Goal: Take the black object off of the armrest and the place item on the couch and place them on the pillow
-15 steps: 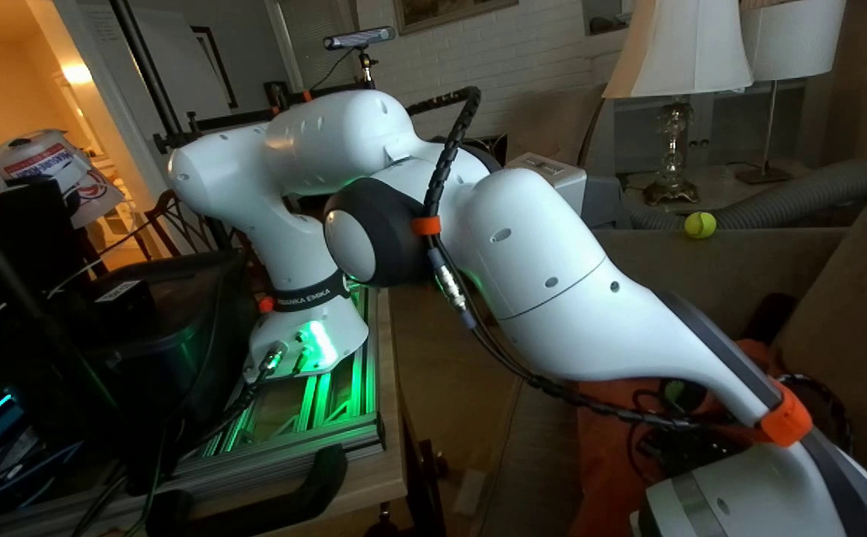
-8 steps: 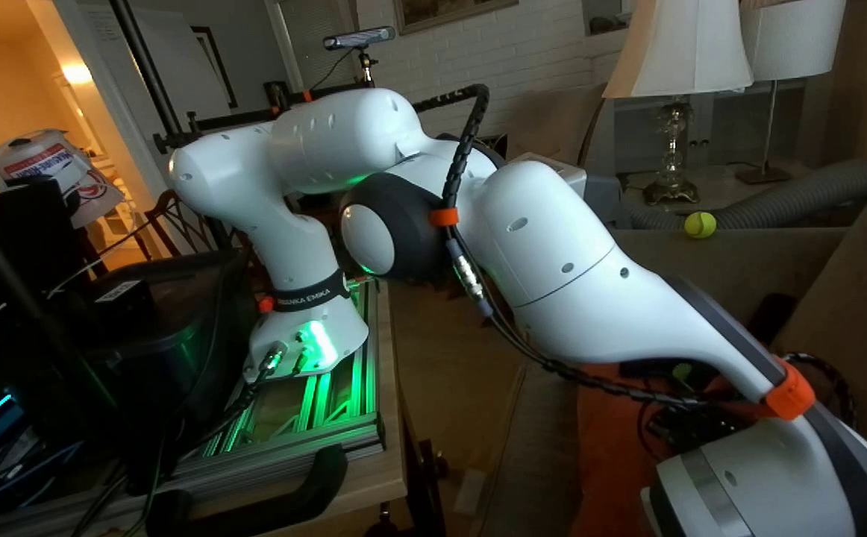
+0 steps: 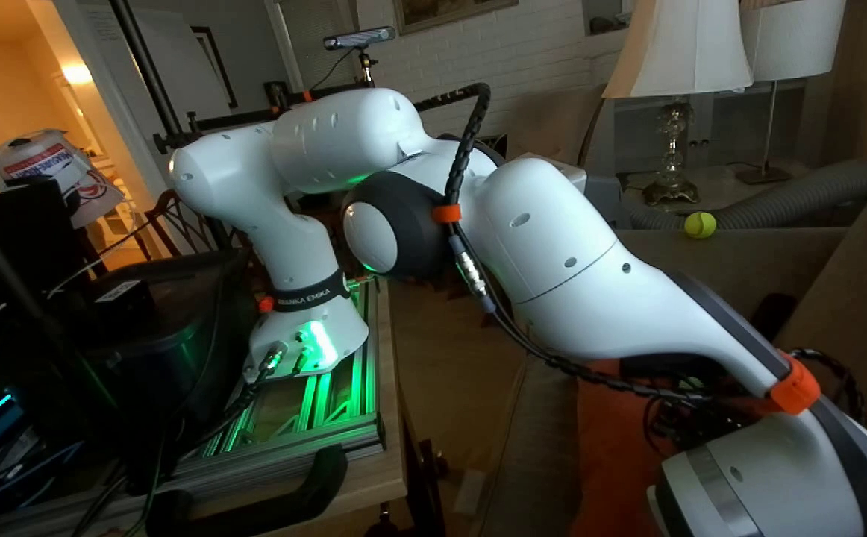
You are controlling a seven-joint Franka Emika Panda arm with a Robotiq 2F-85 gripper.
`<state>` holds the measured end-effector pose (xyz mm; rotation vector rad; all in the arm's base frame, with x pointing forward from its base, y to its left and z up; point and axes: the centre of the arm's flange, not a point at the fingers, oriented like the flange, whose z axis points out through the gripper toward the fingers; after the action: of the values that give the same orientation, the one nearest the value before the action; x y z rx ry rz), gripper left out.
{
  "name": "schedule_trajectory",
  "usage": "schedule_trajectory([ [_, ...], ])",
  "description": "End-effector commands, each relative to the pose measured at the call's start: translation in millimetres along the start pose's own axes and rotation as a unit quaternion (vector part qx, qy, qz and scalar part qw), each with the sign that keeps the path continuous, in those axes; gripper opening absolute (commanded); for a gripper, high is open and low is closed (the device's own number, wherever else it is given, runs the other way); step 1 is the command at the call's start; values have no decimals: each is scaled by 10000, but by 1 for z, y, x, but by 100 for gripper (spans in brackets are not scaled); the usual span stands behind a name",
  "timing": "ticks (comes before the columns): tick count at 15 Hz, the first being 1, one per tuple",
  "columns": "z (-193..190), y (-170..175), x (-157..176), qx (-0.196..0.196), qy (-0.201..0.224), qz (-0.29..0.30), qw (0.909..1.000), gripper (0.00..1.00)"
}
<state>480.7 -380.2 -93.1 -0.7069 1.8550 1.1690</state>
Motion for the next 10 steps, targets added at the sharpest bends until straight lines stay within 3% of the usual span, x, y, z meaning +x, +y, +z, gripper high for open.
schedule_trajectory([
  [1, -7, -34, 11, 114, 44, 17, 9999, 76],
  [4, -16, -29, 7, 146, 140, -114, 9997, 99],
  [7, -27, -16, 1, 139, 363, -248, 9989, 100],
  [10, -43, -3, -5, 16, 934, -689, 9932, 100],
])
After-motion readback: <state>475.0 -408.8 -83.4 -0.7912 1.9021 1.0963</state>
